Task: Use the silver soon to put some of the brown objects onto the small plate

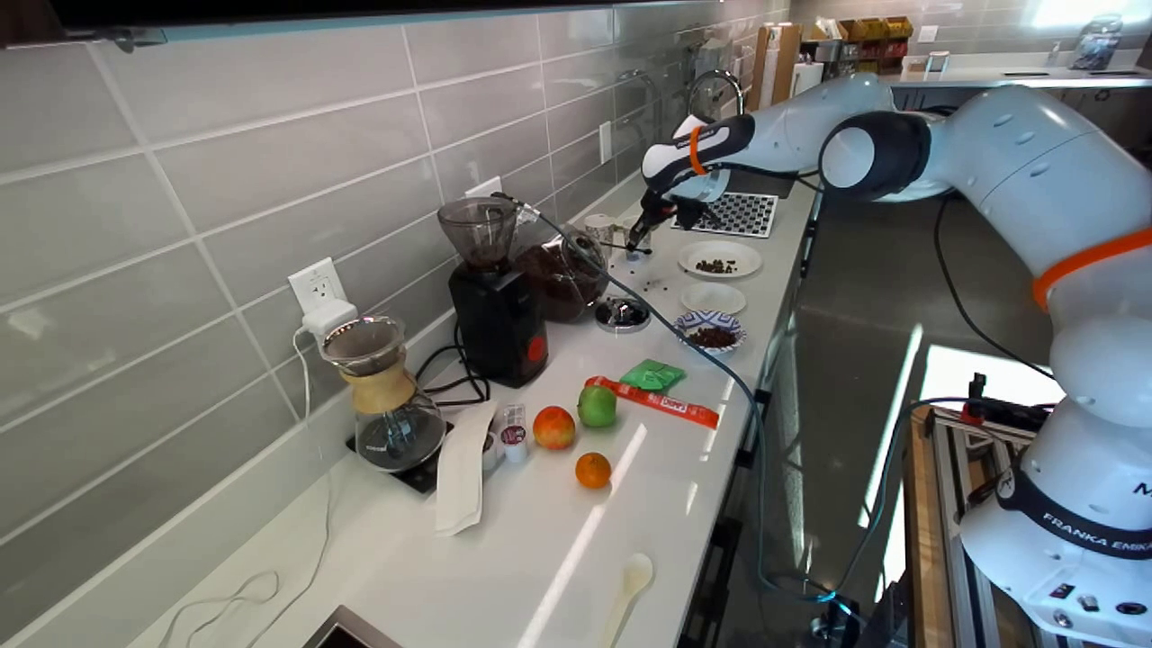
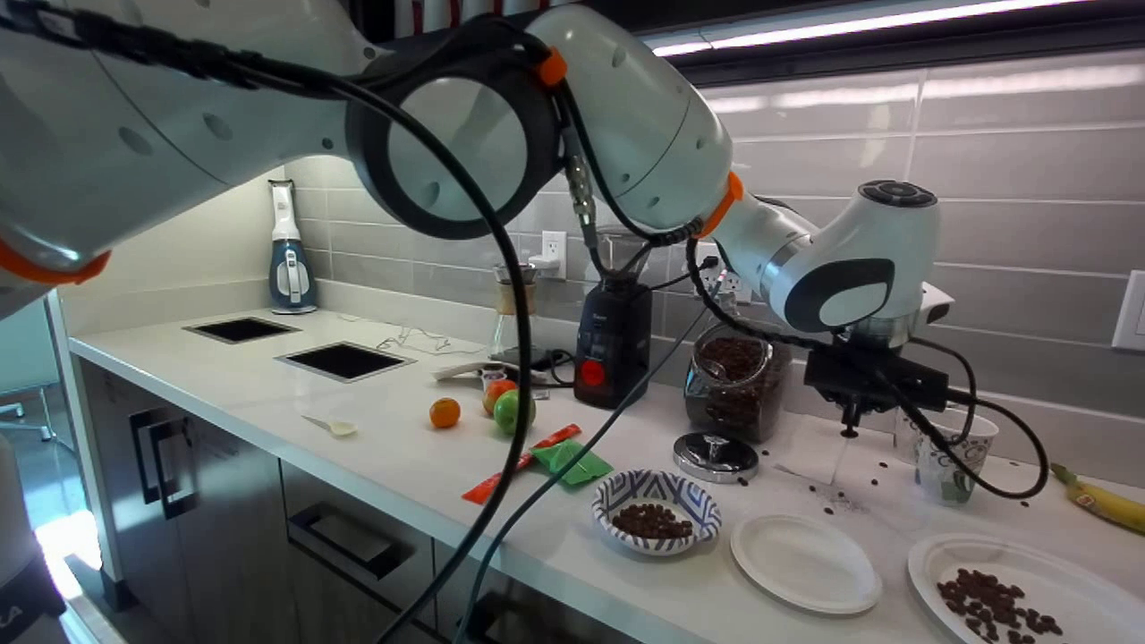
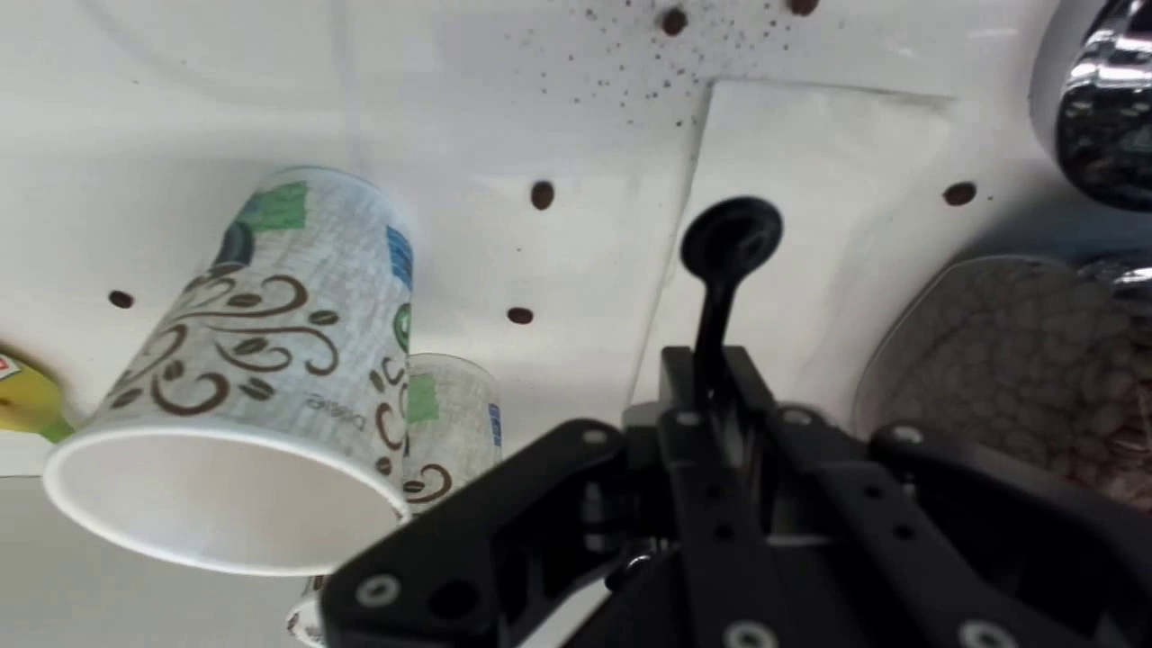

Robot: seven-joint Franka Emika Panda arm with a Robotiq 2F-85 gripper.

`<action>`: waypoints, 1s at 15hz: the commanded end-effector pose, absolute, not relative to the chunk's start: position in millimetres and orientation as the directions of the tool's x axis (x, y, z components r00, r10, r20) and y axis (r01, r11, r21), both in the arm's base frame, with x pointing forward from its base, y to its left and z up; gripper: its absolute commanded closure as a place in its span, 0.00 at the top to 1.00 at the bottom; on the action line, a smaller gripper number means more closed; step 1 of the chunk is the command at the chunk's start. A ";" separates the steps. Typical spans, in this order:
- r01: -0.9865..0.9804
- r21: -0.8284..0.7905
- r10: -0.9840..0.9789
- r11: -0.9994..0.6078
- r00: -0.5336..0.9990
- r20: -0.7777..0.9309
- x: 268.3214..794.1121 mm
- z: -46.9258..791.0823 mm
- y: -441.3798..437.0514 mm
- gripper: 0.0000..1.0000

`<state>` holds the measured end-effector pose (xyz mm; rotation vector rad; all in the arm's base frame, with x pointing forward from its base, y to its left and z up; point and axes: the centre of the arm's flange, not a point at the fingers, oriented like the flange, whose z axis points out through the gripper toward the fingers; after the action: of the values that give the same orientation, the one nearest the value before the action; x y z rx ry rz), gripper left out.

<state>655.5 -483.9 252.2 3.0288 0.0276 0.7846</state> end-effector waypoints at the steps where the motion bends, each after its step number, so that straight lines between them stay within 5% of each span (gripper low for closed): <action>1: 0.091 -0.012 0.079 -0.996 0.920 0.383 621.1 266.8 -471.4 0.02; 15: 0.318 -0.068 0.323 -0.945 0.943 -0.081 581.7 326.2 -426.0 0.02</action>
<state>594.0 -451.7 312.5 3.1863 0.4108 -0.0346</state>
